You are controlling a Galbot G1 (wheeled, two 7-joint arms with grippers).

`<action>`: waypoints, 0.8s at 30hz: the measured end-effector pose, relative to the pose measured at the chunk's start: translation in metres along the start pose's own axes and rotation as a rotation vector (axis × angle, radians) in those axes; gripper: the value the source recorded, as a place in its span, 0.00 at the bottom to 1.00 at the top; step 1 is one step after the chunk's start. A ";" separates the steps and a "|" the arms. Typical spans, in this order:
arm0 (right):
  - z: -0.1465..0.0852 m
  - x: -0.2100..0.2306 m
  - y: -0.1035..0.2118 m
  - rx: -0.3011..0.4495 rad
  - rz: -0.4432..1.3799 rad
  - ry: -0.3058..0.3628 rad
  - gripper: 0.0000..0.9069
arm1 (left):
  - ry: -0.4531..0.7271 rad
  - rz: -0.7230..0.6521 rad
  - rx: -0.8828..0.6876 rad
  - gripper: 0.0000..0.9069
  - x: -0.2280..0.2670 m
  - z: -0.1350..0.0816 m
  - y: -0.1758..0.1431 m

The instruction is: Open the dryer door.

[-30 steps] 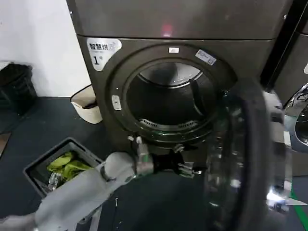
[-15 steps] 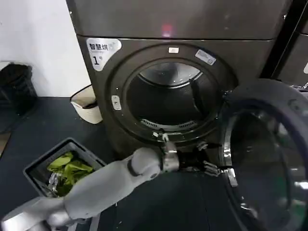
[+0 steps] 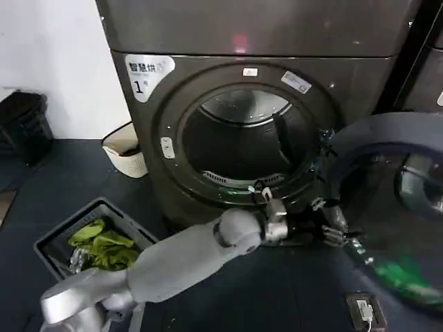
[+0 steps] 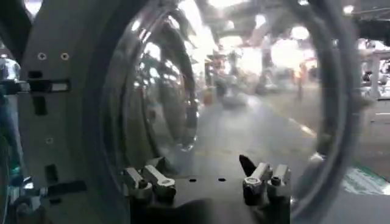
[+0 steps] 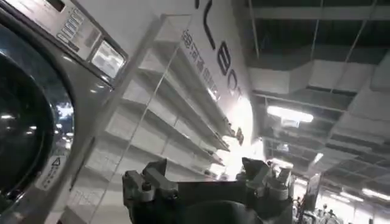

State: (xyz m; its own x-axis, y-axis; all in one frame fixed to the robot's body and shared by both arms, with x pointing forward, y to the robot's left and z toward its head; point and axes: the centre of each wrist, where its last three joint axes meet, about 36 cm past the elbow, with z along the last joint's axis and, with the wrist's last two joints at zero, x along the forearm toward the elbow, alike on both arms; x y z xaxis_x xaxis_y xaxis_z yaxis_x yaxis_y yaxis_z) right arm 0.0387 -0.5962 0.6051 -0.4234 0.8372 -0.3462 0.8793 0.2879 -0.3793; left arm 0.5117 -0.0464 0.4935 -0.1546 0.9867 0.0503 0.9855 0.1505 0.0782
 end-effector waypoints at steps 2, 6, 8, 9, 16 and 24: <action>0.001 0.000 -0.002 0.003 0.003 0.002 1.00 | -0.008 -0.001 0.002 1.00 -0.006 -0.001 -0.001; 0.003 0.001 -0.004 0.004 0.003 0.006 1.00 | -0.045 -0.004 -0.002 1.00 -0.007 -0.003 -0.002; 0.005 0.001 -0.005 0.003 0.003 0.009 1.00 | -0.084 -0.018 0.001 1.00 -0.004 -0.004 -0.002; 0.006 0.000 -0.005 0.002 0.002 0.011 1.00 | -0.107 -0.031 -0.007 1.00 -0.001 -0.004 -0.002; 0.007 -0.002 -0.005 0.000 -0.010 0.011 1.00 | -0.248 -0.151 -0.069 1.00 0.028 0.031 0.004; 0.011 -0.006 -0.006 0.000 -0.008 0.013 1.00 | -0.186 -0.216 -0.093 1.00 0.100 0.053 0.003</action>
State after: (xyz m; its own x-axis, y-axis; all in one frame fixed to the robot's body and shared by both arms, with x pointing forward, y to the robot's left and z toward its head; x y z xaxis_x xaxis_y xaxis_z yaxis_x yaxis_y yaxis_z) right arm 0.0336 -0.6080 0.5996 -0.4272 0.8411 -0.3318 0.8761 0.2943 -0.3819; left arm 0.5031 0.0564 0.4461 -0.3357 0.9283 -0.1599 0.9193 0.3599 0.1591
